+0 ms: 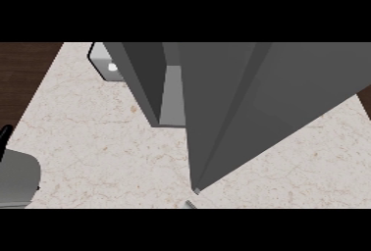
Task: Pick up the wine, place it into the cabinet and close the cabinet
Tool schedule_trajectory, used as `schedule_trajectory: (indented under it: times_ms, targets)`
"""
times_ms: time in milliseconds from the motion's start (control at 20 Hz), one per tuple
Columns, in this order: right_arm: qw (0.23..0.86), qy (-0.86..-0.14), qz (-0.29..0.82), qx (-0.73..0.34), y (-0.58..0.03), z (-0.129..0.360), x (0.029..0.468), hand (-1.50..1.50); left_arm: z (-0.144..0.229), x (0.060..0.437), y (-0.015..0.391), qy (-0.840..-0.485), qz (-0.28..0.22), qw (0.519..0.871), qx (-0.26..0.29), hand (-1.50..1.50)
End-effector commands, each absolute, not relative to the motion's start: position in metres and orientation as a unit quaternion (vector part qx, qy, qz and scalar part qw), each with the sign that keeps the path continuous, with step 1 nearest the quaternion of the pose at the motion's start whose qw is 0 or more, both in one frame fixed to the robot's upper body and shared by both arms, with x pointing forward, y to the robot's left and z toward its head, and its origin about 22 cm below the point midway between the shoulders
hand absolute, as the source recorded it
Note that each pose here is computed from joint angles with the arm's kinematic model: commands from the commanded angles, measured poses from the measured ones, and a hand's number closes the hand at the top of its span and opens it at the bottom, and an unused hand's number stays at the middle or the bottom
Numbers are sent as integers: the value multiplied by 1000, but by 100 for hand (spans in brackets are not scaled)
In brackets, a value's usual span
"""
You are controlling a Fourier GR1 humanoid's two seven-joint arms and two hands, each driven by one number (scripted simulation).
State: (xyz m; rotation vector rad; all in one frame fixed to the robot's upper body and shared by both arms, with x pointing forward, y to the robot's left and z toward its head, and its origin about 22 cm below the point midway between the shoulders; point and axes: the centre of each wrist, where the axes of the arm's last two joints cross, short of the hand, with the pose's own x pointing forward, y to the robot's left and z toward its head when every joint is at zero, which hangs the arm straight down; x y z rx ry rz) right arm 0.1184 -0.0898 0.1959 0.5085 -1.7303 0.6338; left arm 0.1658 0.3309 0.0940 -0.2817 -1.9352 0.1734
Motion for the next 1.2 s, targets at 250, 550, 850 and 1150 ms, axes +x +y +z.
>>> schedule_trajectory:
  times_ms: [250, 550, 850, 1150]
  targets:
    - [557, -750, 249, 257, -24, 235, 166, 150, 87, 177, 318, -814, 76, 561, -128, -150]
    - [560, -761, 242, 221, 20, 260, 219, 150, 88, 182, 315, -820, 84, 553, -121, -150]
    - [533, -796, 255, 135, 32, 280, 280, 150, 91, 186, 312, -819, 90, 554, -120, -150]
    - [564, -781, 234, 128, 20, 266, 327, 150, 92, 182, 314, -821, 85, 553, -112, -150]
